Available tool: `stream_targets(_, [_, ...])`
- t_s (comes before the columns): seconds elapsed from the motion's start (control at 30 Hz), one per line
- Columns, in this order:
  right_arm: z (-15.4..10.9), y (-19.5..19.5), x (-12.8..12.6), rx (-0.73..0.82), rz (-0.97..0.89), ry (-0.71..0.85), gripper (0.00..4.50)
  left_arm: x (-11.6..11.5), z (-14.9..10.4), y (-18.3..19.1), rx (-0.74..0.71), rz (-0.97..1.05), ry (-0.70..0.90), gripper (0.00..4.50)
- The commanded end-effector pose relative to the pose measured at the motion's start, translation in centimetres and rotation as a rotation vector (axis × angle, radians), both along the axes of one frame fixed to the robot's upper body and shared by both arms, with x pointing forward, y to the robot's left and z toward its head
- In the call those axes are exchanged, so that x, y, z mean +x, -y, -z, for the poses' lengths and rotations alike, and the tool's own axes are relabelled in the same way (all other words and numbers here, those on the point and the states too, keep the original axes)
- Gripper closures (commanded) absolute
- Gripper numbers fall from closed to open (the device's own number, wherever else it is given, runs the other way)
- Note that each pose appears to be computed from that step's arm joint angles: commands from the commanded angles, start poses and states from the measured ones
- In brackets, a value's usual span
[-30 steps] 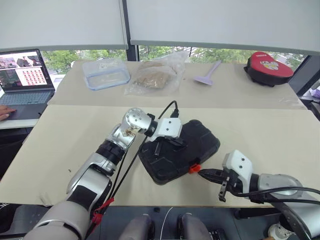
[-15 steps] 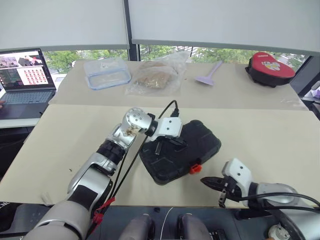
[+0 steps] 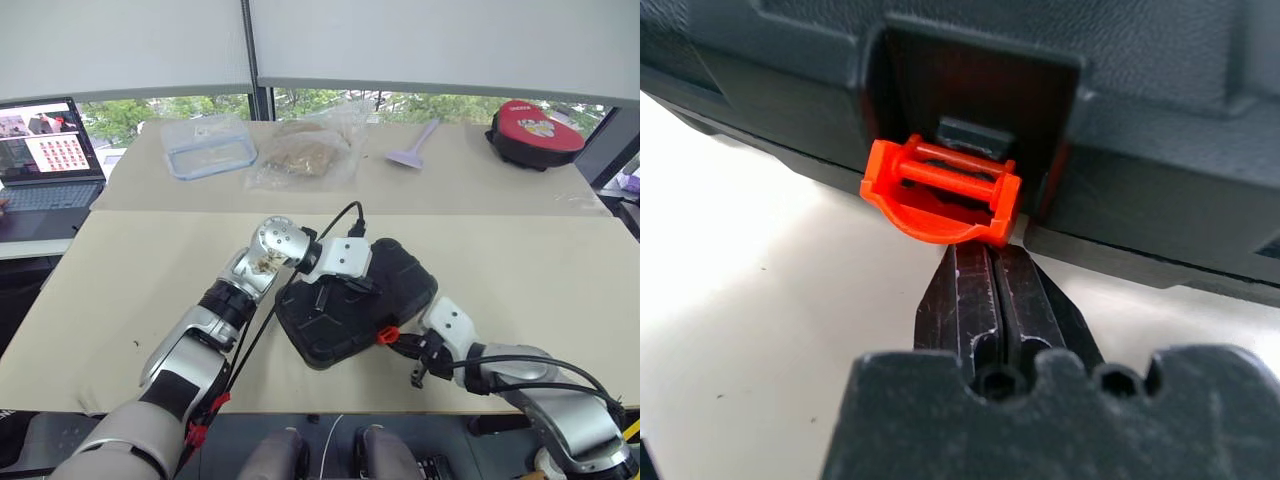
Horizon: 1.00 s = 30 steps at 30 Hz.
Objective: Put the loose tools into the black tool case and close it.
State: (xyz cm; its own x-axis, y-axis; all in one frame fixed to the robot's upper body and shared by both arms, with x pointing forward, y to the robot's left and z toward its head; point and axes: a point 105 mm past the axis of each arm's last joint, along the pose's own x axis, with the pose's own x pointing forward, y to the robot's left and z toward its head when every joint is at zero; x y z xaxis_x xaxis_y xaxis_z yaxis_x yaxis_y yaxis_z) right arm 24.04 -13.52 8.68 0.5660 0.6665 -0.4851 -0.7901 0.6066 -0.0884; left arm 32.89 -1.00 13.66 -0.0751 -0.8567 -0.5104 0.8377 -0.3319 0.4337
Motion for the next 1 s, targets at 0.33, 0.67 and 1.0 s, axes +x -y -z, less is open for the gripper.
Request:
stream_targets(0.33, [-3.7,-0.5,-1.6,0.061,-0.069,0.073,4.50,-0.5,3.3,-0.3,0.104,-0.012,-0.061,4.48])
stream_targets(0.67, [-5.1,2.2,-3.4,0.054,-0.116,0.061,4.21,0.4,1.7,-3.9,0.043,-0.133,-0.174,4.23])
stream_targets(1.0, [-9.7,9.6,-3.0,0.087,-0.117,0.045,0.96,-3.2,-3.2,-17.8,-0.152,-0.529,-0.428,0.94])
